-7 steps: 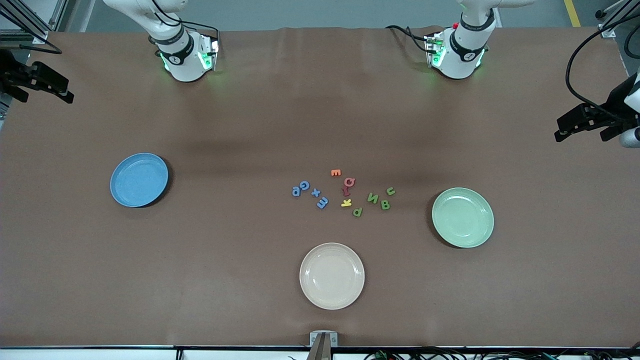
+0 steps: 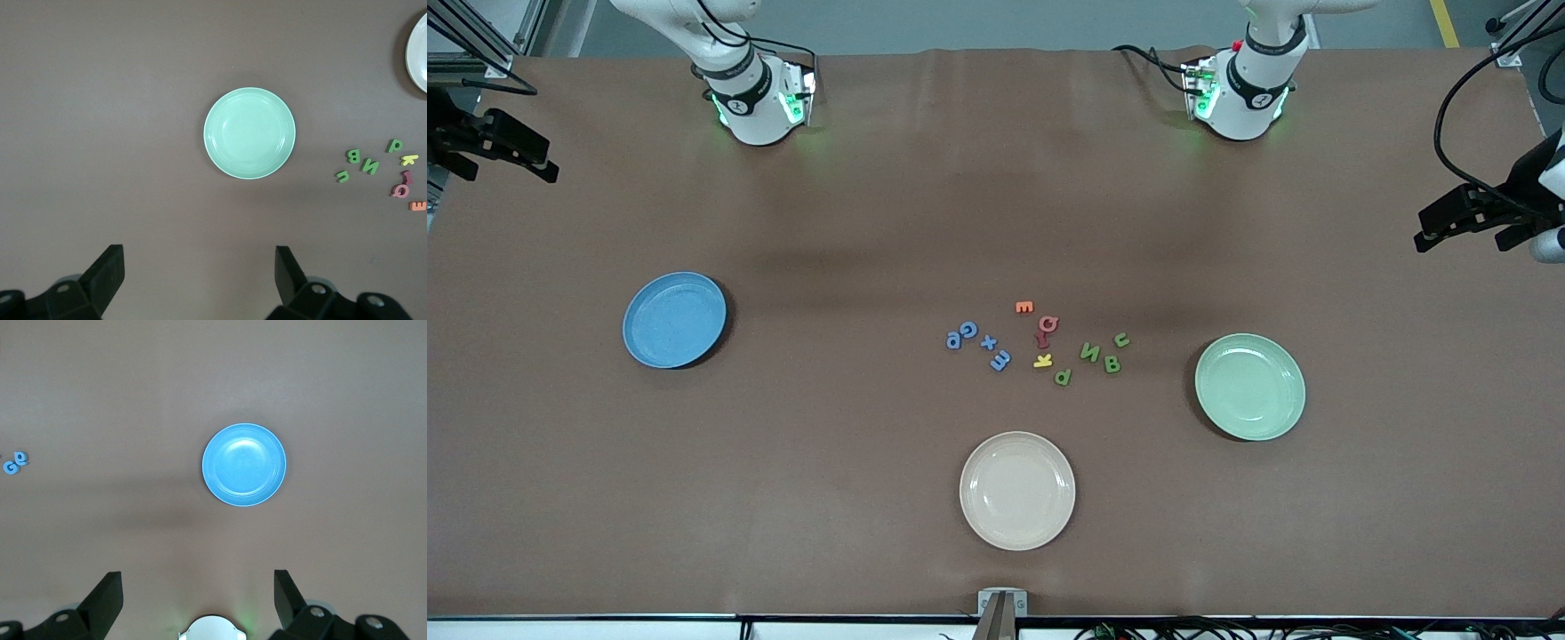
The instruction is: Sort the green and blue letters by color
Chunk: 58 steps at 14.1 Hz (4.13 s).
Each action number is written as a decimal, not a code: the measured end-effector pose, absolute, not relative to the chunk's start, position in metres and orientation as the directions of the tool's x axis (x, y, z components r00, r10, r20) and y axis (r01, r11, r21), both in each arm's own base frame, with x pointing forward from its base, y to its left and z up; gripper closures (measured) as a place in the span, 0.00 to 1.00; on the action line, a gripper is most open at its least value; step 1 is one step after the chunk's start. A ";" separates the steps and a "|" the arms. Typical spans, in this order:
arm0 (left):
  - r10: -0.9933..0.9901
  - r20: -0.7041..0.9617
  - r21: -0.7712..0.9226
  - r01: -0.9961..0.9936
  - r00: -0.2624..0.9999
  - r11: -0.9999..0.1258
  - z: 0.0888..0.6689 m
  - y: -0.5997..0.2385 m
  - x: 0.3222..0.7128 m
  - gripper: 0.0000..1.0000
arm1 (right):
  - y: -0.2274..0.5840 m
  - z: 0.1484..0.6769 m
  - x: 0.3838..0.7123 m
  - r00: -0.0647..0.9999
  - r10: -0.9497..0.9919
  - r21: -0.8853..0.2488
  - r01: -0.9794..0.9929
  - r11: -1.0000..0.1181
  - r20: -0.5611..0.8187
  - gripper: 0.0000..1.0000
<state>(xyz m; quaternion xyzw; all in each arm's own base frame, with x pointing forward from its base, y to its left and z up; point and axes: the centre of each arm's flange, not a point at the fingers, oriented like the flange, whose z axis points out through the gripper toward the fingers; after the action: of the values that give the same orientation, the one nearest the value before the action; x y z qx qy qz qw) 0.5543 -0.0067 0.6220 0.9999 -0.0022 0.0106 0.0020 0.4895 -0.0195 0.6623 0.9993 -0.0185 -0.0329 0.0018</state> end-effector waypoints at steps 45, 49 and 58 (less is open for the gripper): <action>-0.021 0.036 0.068 -0.023 0.999 -0.997 0.191 -0.414 0.609 0.17 | 0.386 0.260 0.606 0.299 -0.952 0.044 -0.952 -0.302 -0.057 0.00; -0.027 0.025 0.060 -0.029 0.999 -0.998 0.184 -0.415 0.604 0.17 | 0.401 0.240 0.597 0.315 -0.948 0.047 -0.947 -0.317 -0.043 0.00; -0.029 -0.006 0.037 -0.028 1.000 -0.999 0.169 -0.411 0.600 0.23 | 0.429 0.208 0.555 0.344 -0.939 0.092 -0.935 -0.344 -0.018 0.19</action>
<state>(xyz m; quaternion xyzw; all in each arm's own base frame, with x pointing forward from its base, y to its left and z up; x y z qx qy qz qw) 0.6004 -0.4108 0.1686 0.9997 -0.0142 -0.0034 0.0184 0.5545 0.4287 0.2079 0.8190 -0.5719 -0.0339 0.0324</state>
